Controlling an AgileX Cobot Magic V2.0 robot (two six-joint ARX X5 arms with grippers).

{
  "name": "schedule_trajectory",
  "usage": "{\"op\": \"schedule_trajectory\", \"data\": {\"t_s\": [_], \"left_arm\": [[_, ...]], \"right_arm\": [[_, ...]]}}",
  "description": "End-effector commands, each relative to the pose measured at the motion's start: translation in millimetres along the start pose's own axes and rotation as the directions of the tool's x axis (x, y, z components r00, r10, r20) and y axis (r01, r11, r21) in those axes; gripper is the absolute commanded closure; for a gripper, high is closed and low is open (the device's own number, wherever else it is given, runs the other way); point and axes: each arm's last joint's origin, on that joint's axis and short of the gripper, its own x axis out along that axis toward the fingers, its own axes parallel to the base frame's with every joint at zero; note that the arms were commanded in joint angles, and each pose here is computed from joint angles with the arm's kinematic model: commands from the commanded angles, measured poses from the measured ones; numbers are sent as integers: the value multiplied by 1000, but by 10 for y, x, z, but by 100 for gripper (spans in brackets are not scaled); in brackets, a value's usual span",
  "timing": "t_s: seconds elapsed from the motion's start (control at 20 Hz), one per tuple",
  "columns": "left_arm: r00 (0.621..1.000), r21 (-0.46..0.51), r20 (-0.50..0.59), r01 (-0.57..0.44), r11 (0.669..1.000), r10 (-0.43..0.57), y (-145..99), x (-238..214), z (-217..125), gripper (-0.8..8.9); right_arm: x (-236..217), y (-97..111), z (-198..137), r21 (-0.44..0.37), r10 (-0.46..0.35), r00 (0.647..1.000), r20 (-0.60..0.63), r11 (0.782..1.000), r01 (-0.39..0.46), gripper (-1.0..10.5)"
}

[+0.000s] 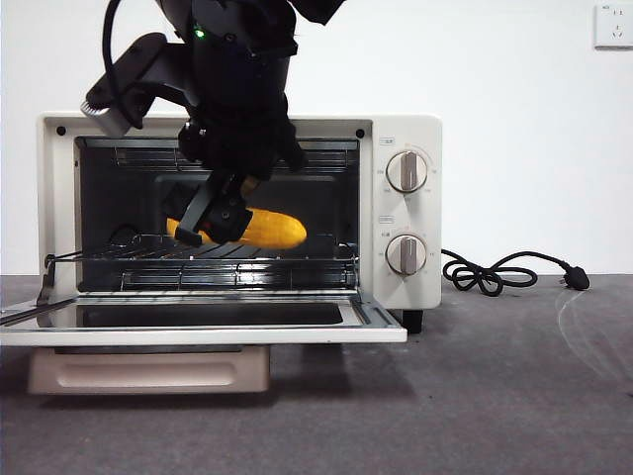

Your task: Take the corn from the table,put the corn in the oven

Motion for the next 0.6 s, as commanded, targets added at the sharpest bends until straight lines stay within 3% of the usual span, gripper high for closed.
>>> {"op": "schedule_trajectory", "data": {"t_s": [0.05,0.4,0.6], "left_arm": [[1000,-2,2,0,1000,0,0,-3,-2,818],[1000,-2,2,0,1000,0,0,-3,-3,818],[1000,-2,2,0,1000,0,0,-2,-3,818]], "right_arm": [[26,46,14,34,-4,1000,-9,999,4,498],[-102,156,122,30,-46,999,-16,998,46,506],[-201,215,187,19,-112,993,-47,993,113,506]]}}
